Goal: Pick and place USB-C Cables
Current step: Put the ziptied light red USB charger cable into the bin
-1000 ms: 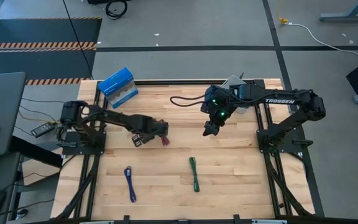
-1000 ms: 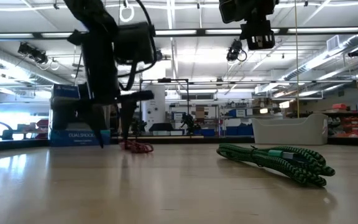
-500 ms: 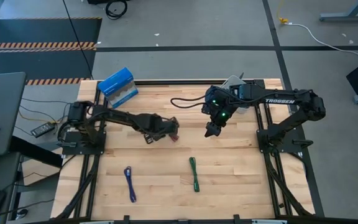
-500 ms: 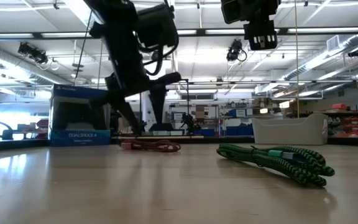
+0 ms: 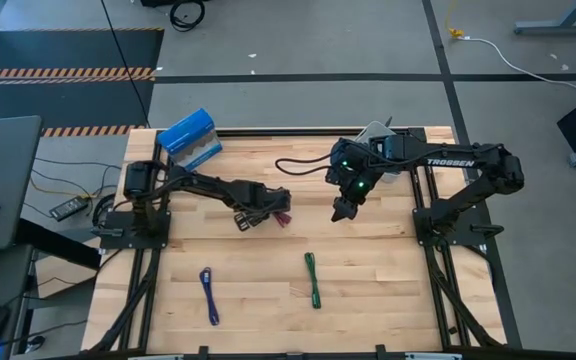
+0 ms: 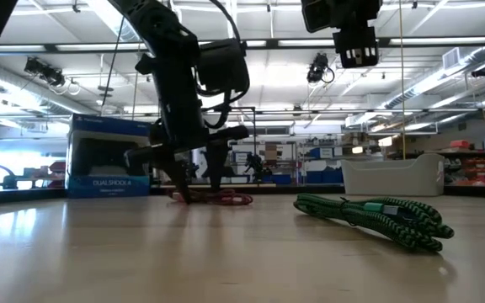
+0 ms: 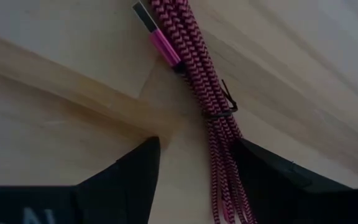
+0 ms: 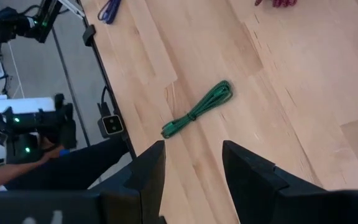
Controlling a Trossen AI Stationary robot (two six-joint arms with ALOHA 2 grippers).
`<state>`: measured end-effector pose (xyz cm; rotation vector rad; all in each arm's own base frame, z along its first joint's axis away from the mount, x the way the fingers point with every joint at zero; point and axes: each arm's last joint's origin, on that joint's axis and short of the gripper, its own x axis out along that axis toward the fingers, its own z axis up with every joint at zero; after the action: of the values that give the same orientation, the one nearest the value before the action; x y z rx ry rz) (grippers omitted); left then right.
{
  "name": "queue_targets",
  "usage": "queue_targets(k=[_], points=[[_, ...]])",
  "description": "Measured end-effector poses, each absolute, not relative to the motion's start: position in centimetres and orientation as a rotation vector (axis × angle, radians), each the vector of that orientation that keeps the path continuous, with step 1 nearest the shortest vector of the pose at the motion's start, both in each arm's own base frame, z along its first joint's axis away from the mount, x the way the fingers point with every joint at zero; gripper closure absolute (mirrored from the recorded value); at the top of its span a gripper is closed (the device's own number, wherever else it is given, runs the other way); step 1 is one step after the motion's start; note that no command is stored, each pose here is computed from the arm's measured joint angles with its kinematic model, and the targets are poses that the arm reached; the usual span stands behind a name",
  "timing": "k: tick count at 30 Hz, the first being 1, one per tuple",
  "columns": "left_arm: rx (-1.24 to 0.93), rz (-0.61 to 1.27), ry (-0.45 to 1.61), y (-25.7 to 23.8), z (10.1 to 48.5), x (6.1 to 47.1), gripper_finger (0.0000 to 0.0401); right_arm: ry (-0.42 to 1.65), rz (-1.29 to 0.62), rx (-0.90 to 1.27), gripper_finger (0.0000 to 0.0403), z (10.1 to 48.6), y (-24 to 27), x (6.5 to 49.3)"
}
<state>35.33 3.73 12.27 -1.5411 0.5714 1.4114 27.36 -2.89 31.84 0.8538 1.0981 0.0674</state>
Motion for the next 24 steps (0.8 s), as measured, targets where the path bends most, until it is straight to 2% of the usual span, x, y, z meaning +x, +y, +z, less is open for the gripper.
queue_targets(k=[6,9,15,20,24], points=[[-1.447,1.335,0.711,2.8,12.3,35.1,0.0200,1.088,0.075,0.843,0.0237,31.9,-2.9,27.4],[-1.413,1.240,0.819,1.9,12.4,35.3,0.0228,1.081,0.080,0.834,0.0237,31.9,-2.9,27.5],[-1.405,1.186,0.955,-0.1,14.6,36.1,0.0277,1.049,0.087,0.824,0.0237,32.0,-3.2,27.7],[-1.375,1.178,0.905,0.2,17.2,36.9,0.0278,1.032,0.089,0.826,0.0237,32.1,-3.4,27.8],[-1.327,1.160,0.929,0.3,17.5,36.9,0.0263,1.030,0.093,0.816,0.0237,32.1,-3.5,27.8]])
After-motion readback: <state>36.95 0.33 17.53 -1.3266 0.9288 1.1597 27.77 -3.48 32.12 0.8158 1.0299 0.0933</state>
